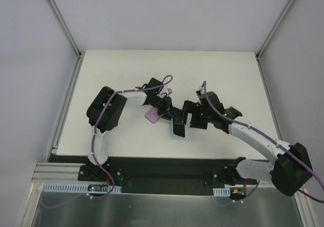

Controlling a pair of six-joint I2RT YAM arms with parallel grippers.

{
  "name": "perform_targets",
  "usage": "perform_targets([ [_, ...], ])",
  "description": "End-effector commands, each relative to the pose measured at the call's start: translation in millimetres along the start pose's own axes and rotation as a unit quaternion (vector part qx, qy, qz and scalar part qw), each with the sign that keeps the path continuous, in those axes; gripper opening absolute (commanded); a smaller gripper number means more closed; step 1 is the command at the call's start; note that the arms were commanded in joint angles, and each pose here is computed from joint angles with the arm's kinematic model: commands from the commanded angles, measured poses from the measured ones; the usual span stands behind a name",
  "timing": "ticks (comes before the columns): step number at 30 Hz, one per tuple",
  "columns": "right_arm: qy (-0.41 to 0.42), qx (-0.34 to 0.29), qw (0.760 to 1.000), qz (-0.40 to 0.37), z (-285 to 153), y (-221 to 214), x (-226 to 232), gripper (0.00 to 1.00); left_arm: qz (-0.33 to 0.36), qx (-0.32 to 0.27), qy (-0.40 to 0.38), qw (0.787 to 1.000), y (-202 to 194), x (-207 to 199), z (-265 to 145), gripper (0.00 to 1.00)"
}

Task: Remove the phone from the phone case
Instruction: Pick up the phone at the center of the board.

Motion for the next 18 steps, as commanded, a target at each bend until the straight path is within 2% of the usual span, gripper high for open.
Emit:
perform_targets([
  [1,-0.004,-0.051,0.999,0.016,-33,18,-12,0.98,0.076,-0.008,-0.071,0.995,0,-44,-20,0.0],
  [5,-0.064,-0.131,0.989,0.041,-61,30,-40,0.97,0.115,-0.032,-0.104,0.987,2,-70,-41,0.0],
  [7,-0.096,-0.142,0.984,0.044,-70,29,-50,0.97,0.13,-0.044,-0.122,0.983,4,-76,-46,0.0],
  [10,-0.101,-0.138,0.984,0.046,-72,23,-53,0.96,0.141,-0.058,-0.157,0.976,2,-88,-52,0.0],
  [12,-0.097,-0.135,0.985,0.047,-70,20,-52,0.96,0.118,-0.057,-0.181,0.975,-2,-91,-54,0.0],
  [13,-0.097,-0.13,0.986,0.043,-68,16,-51,0.96,0.14,-0.072,-0.199,0.967,2,-99,-57,0.0],
  [14,-0.098,-0.13,0.986,0.038,-67,15,-50,0.96,0.122,-0.071,-0.204,0.969,2,-99,-57,0.0],
  [18,-0.112,-0.13,0.985,0.023,-63,11,-50,0.96,0.12,-0.076,-0.209,0.968,1,-100,-58,0.0],
])
Point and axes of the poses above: each gripper's point midway between its finger pads, its own z axis out along the fingers, its own x axis along the line the jaws close on, y = z × x, the point moved 3 cm from there along -z, back along the fingers, and after that the axes turned 13 degrees about z, right-handed, at the moved point
